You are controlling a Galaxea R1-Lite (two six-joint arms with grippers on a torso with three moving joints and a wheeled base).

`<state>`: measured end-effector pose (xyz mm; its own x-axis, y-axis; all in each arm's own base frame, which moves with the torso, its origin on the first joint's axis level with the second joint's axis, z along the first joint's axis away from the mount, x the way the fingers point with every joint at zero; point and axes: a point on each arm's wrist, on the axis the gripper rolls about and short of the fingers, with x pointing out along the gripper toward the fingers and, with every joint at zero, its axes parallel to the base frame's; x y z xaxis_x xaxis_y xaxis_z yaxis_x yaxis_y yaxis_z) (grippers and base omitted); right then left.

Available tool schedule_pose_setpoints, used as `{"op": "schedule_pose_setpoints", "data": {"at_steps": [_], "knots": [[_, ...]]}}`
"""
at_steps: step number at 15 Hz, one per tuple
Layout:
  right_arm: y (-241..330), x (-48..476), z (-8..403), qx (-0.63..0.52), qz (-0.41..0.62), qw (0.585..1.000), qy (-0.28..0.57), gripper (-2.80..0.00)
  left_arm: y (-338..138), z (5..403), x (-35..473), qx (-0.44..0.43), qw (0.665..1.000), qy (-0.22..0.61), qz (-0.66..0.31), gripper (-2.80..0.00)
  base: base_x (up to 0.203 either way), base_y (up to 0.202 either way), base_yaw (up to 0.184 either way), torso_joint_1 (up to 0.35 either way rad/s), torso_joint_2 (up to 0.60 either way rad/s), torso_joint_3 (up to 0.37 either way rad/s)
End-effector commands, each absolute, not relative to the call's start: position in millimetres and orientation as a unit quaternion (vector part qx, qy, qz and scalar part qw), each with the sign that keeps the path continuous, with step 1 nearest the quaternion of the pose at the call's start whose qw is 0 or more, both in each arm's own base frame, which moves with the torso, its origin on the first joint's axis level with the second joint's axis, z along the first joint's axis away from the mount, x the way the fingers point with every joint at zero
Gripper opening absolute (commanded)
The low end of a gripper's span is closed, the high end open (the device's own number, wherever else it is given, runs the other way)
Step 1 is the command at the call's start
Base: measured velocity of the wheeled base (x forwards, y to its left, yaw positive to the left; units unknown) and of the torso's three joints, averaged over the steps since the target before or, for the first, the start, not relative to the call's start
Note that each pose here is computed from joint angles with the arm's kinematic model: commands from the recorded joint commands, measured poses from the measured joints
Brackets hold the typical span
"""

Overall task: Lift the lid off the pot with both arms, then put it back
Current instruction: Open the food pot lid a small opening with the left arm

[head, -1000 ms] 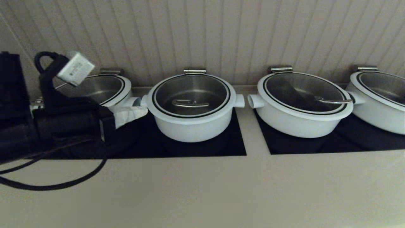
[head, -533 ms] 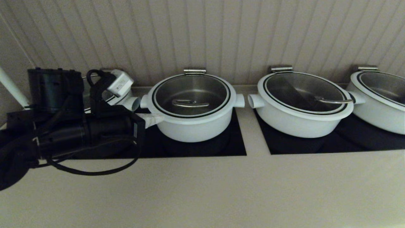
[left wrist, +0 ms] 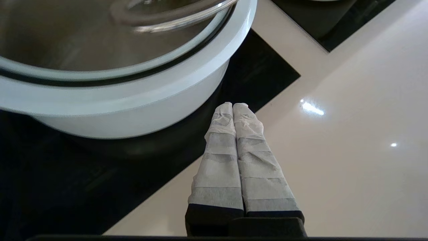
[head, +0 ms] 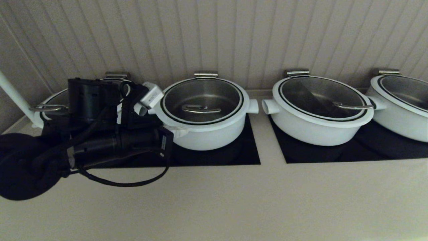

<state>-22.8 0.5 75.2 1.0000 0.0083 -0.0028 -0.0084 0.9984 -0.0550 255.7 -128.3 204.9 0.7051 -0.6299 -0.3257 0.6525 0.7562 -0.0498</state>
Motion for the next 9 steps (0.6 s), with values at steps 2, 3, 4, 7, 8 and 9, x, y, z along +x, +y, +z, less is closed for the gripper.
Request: {"op": "schedule_pose_setpoints", "data": {"at_steps": [2,3,4,7,8,9], "knots": [[0.5,-22.7,75.2,-0.028,0.005,1.000,0.002,-2.80,-138.6,205.5,261.0,0.036,0.922,0.161,-0.350,-2.80,0.000,0.000,0.000,0.000,0.00,0.000],[0.5,-22.7,75.2,-0.028,0.004,1.000,0.002,-2.80,-140.5,205.0,261.9,0.034,0.922,0.163,-0.350,-2.80,0.000,0.000,0.000,0.000,0.00,0.000],[0.5,-22.7,75.2,-0.028,0.004,1.000,0.002,-2.80,-140.7,204.5,262.2,0.032,0.922,0.164,-0.350,-2.80,0.000,0.000,0.000,0.000,0.00,0.000],[0.5,-22.7,75.2,-0.029,0.004,1.000,0.002,-2.80,-142.3,199.7,265.9,0.033,0.923,0.172,-0.342,-2.80,0.000,0.000,0.000,0.000,0.00,0.000],[0.5,-22.7,75.2,-0.029,0.005,1.000,0.002,-2.80,-143.4,198.0,268.1,0.035,0.925,0.174,-0.335,-2.80,0.000,0.000,0.000,0.000,0.00,0.000],[0.5,-22.7,75.2,-0.029,0.004,1.000,0.002,-2.80,-144.4,197.0,270.7,0.037,0.928,0.175,-0.328,-2.80,0.000,0.000,0.000,0.000,0.00,0.000]]}}
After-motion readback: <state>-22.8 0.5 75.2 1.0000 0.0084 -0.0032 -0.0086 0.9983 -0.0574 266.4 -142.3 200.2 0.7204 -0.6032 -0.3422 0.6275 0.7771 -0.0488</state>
